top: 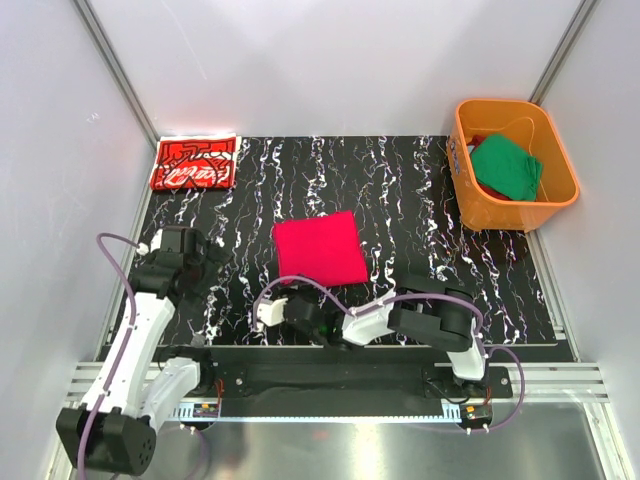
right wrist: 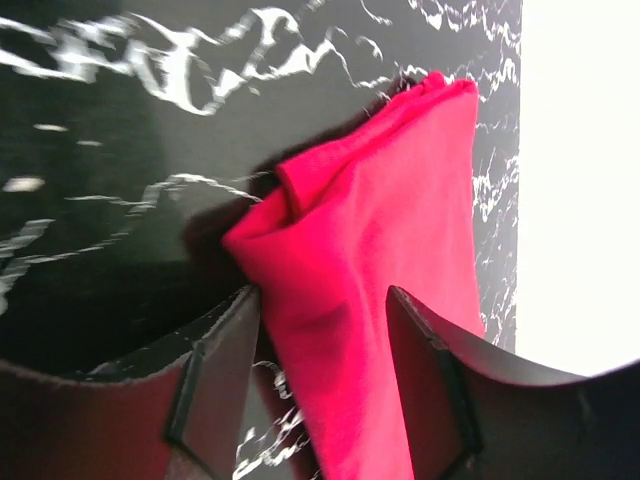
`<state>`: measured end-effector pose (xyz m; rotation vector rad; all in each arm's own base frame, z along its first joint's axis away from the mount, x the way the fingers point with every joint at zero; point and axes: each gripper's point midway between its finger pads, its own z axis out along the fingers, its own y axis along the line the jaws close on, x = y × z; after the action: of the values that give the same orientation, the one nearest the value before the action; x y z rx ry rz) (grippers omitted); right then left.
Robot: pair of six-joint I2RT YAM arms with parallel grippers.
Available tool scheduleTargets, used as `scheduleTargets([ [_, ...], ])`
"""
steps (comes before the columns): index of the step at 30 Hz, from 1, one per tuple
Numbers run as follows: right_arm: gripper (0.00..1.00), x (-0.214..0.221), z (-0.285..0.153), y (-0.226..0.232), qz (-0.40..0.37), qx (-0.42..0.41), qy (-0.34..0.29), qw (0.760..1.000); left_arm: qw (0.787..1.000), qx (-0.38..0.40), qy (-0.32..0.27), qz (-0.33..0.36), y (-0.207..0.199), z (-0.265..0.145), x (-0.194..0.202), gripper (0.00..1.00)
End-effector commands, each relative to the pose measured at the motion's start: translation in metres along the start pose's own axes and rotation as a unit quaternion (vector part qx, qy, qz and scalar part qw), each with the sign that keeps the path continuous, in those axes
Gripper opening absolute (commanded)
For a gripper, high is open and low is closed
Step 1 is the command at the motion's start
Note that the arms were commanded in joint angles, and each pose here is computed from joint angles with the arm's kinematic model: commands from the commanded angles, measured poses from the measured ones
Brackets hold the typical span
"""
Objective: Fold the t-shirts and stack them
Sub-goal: Neatly place the folded tshirt to the corner
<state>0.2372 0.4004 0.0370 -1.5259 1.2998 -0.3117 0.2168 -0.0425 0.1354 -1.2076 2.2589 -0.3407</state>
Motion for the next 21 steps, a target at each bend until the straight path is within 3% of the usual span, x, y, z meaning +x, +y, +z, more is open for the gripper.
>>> scheduleTargets([
  [1,0.61,0.042,0.011,0.028,-0.031,-0.069,0.047,0.996,1.0,0.006,0.023,0.005,-0.004,0.012,0.006,0.99],
  [3,0.51,0.044,0.015,0.02,-0.025,-0.064,0.043,0.997,0.999,0.012,0.036,0.006,-0.009,0.021,0.008,0.99],
  [5,0.32,0.039,0.015,0.013,-0.016,-0.068,0.03,0.997,0.997,0.031,0.067,0.004,-0.018,0.031,0.018,0.99],
  [8,0.21,0.034,0.015,0.002,0.004,-0.083,0.011,0.996,0.99,0.086,0.109,0.002,-0.042,0.042,0.03,0.99],
  [10,0.08,0.033,0.015,-0.009,0.013,-0.083,0.007,0.996,0.985,0.102,0.141,-0.001,-0.05,0.055,0.041,0.99],
  [12,0.03,0.028,0.013,-0.021,0.02,-0.081,-0.007,0.997,0.976,0.151,0.158,-0.002,-0.072,0.059,0.043,0.99],
  [19,0.01,0.016,0.004,-0.053,0.055,-0.077,-0.034,0.995,0.966,0.194,0.172,0.007,-0.104,0.091,0.044,0.99],
  [21,0.0,0.015,0.004,-0.057,0.057,-0.075,-0.037,0.995,0.95,0.235,0.204,0.008,-0.121,0.098,0.055,0.99],
])
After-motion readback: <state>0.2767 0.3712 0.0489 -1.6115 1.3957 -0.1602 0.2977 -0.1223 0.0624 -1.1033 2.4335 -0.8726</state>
